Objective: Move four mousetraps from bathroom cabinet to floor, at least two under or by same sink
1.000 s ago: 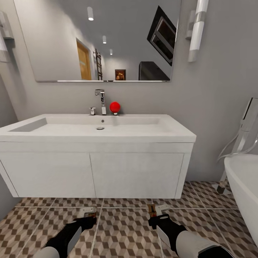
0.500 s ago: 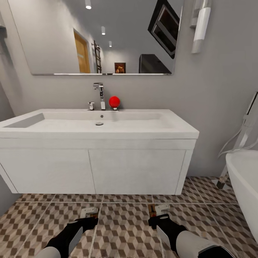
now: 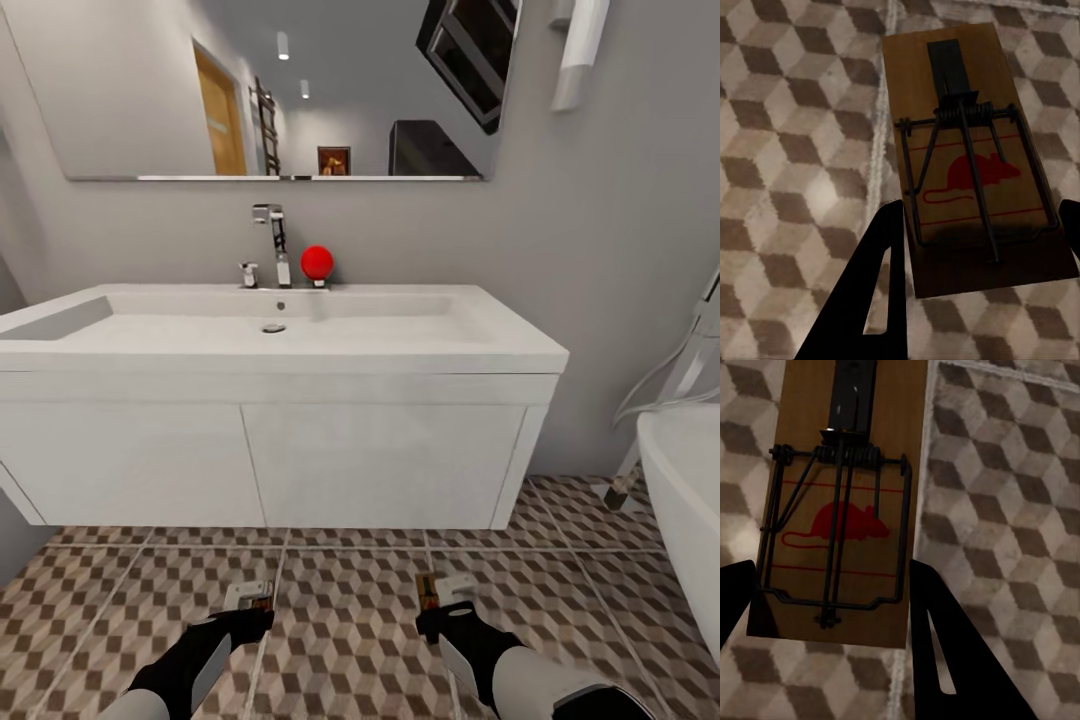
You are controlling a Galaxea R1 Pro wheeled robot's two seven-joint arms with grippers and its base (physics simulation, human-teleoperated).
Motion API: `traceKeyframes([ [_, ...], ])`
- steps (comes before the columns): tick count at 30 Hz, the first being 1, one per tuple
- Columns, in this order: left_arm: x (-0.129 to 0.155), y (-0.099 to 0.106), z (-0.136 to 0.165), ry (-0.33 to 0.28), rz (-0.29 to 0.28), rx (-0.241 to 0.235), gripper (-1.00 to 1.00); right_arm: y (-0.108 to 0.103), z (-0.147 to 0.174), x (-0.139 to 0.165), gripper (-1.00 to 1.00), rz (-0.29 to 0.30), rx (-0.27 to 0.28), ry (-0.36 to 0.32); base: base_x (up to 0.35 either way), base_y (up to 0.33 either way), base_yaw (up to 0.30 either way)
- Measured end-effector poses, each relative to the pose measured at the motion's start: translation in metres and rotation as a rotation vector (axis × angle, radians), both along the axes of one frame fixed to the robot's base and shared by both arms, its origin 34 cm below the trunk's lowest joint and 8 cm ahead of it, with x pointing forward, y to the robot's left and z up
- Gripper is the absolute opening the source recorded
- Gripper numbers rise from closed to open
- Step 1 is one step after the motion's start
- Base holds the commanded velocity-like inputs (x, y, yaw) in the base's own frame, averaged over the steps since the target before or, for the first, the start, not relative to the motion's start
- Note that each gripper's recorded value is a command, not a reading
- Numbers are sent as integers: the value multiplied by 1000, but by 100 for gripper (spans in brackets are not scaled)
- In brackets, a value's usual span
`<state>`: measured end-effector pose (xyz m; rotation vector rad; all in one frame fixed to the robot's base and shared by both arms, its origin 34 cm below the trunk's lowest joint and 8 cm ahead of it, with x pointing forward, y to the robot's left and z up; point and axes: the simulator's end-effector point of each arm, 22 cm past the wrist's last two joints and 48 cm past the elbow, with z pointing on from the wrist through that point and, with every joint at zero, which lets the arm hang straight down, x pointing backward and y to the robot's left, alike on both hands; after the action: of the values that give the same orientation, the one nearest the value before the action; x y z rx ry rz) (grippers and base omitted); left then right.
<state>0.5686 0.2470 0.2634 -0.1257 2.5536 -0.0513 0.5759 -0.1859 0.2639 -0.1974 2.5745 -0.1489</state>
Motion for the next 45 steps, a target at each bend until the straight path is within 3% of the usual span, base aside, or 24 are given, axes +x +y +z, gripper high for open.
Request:
traceKeyframes([
  [6,-7,0,-13,26,0,1,-100,1,-10,-2,-100,-1,3,4,0,0,0],
  [23,-26,0,-48,96,0,0,-100,-2,-51,-31,-100,2,-6,103,0,0,0],
  [45,-53,0,-90,185,0,0,-100,-7,-94,-57,-100,-5,-8,184,0,0,0],
])
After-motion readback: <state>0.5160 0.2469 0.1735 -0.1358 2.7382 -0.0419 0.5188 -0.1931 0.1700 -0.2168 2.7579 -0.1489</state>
